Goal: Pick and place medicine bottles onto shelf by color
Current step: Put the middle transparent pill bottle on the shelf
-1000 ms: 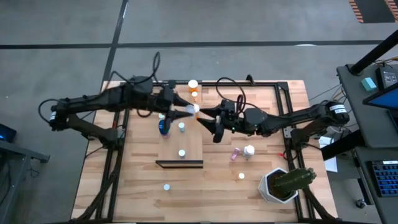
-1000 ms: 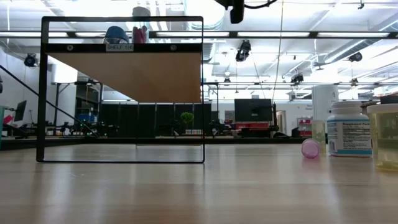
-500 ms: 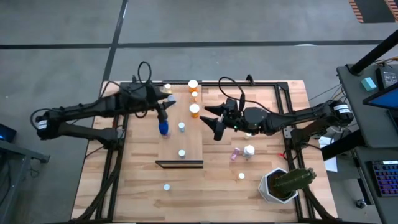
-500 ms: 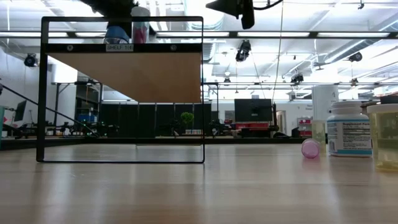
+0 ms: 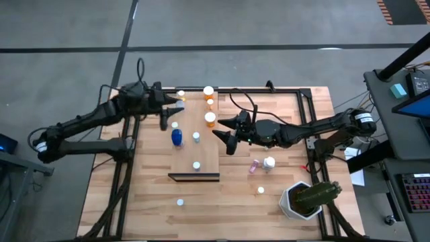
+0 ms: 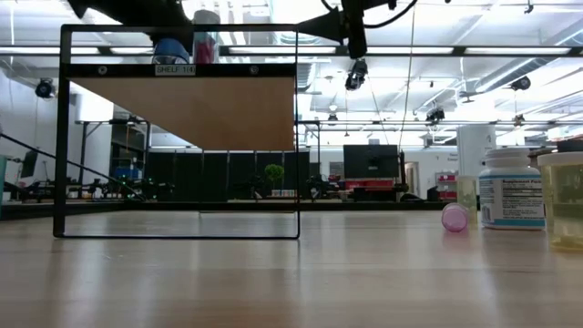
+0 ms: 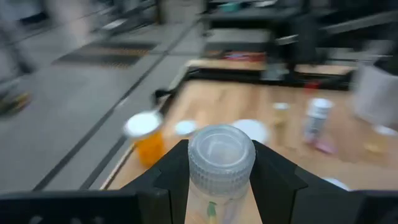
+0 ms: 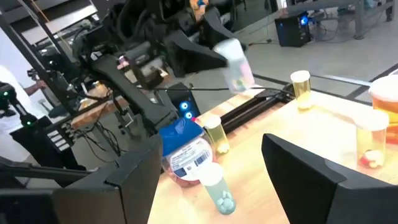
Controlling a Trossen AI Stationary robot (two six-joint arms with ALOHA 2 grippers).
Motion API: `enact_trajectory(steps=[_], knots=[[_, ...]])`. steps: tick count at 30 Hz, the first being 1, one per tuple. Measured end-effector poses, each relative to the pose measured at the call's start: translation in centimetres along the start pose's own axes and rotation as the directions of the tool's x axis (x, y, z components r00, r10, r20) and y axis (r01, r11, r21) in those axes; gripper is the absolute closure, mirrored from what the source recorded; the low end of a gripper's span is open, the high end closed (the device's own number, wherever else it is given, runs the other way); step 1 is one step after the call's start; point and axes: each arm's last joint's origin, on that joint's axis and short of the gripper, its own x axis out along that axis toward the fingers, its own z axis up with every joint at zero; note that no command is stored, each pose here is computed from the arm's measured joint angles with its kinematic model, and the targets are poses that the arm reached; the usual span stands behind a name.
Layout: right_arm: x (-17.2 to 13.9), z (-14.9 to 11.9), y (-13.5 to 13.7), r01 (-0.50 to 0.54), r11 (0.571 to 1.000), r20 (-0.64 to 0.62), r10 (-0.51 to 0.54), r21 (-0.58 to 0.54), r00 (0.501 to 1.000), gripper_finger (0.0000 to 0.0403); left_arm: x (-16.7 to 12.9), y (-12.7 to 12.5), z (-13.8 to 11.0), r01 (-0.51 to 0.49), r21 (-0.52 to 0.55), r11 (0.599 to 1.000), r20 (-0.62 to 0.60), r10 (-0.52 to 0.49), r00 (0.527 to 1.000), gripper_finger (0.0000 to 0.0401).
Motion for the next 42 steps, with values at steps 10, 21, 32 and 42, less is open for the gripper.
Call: enact_trajectory(steps=[10,21,32,42], knots=[[0.5,-0.8,-0.1,0.010,1.000,-0.020,-0.009,0.027,1.000,0.0138,2.4,6.0,-3.3,0.260,0.051,0.964,0.022,-0.261,0.965,0.0285],[0.9,-0.7,-0.9,0.042,0.998,-0.014,-0.041,0.054,0.999,0.0138,5.2,7.8,-6.0,0.352,0.038,0.935,-0.018,-0.352,0.936,0.0285],[1.0,-0.7,-1.2,0.073,0.996,-0.019,-0.072,0.054,0.997,0.0138,5.9,8.3,-7.3,0.336,0.027,0.941,-0.061,-0.334,0.940,0.0258],[1.0,-0.8,-1.6,0.094,0.995,-0.039,-0.093,0.043,0.995,0.0138,5.9,8.3,-8.0,0.282,0.045,0.958,-0.084,-0.278,0.957,0.0251]])
